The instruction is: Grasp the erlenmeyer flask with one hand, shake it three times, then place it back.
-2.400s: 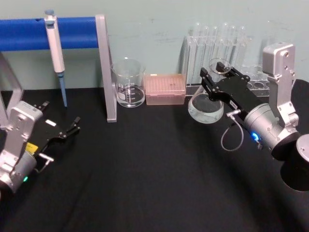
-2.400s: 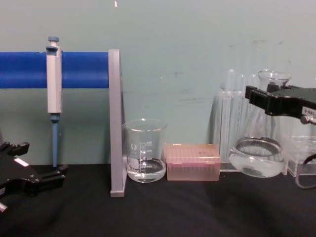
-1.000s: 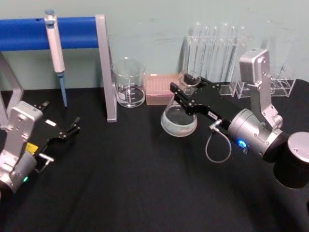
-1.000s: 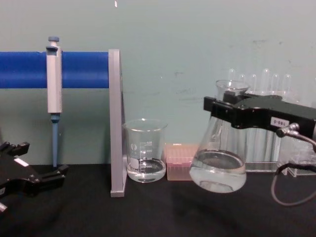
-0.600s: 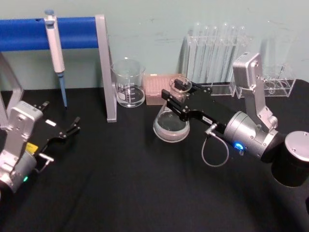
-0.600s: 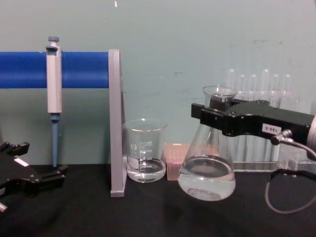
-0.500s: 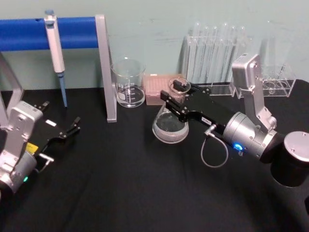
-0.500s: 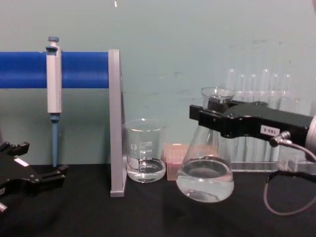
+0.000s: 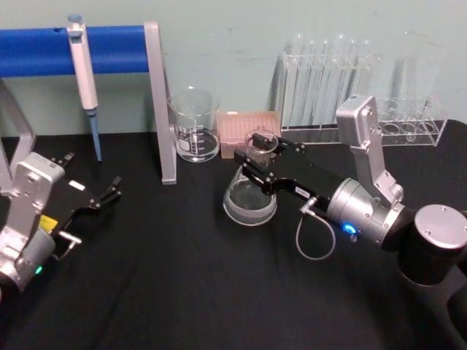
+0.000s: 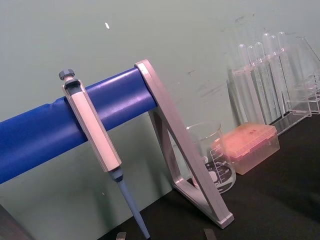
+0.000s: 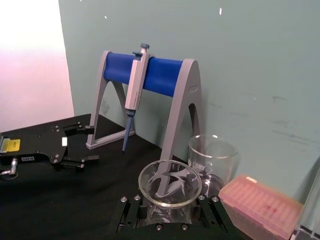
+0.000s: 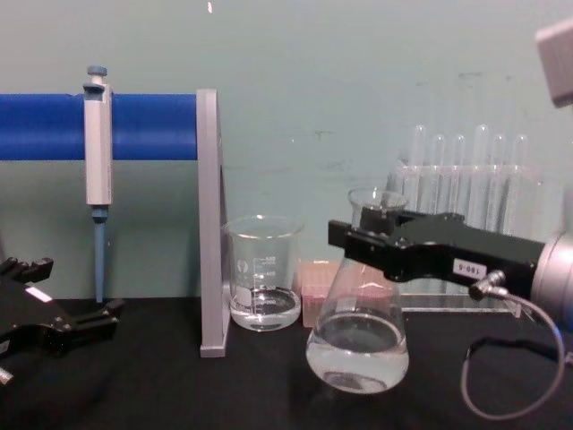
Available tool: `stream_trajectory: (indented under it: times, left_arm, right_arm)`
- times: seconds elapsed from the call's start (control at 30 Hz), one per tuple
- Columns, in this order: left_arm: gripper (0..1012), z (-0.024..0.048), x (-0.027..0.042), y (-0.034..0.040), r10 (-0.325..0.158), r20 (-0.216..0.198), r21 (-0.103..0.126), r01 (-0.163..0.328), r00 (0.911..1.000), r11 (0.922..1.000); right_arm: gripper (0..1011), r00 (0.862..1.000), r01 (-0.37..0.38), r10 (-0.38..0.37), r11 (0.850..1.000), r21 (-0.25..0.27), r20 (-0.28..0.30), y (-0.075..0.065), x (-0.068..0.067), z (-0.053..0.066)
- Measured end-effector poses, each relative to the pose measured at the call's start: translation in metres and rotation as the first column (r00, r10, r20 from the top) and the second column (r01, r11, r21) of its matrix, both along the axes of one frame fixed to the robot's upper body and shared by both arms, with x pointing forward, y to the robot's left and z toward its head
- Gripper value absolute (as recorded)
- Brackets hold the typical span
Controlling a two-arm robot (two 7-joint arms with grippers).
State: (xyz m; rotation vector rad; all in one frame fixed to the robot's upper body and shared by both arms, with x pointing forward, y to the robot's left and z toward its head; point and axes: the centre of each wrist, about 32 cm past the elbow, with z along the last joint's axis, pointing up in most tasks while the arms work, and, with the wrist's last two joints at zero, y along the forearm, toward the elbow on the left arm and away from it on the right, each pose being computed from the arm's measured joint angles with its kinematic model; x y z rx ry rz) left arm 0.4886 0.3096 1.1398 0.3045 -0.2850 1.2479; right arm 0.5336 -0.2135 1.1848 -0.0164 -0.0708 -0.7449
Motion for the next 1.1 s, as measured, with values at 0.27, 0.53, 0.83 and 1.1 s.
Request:
stream_trajectory:
  times: [0.27,0.53,0.83,1.1]
  left_arm:
    - [1001,0.0000,0.0000,0.0000,0.000,0.000,0.000,0.000,1.0000,1.0000]
    - [1001,0.0000,0.0000,0.0000,0.000,0.000,0.000,0.000,1.0000,1.0000]
    - [1001,0.0000,0.0000,0.0000,0.000,0.000,0.000,0.000,1.0000,1.0000]
    - [1001,0.0000,0.0000,0.0000,0.000,0.000,0.000,0.000,1.0000,1.0000]
  right_arm:
    - [449,1.000,-0.012,0.012,1.000,-0.009,-0.020,0.004,0.006,-0.009]
    - [449,0.999,-0.019,0.018,1.000,-0.022,-0.039,0.009,0.010,-0.018]
    - [449,0.998,-0.031,0.029,0.999,-0.038,-0.055,0.013,0.015,-0.025]
    - [449,0.997,-0.037,0.034,0.998,-0.051,-0.062,0.015,0.017,-0.028]
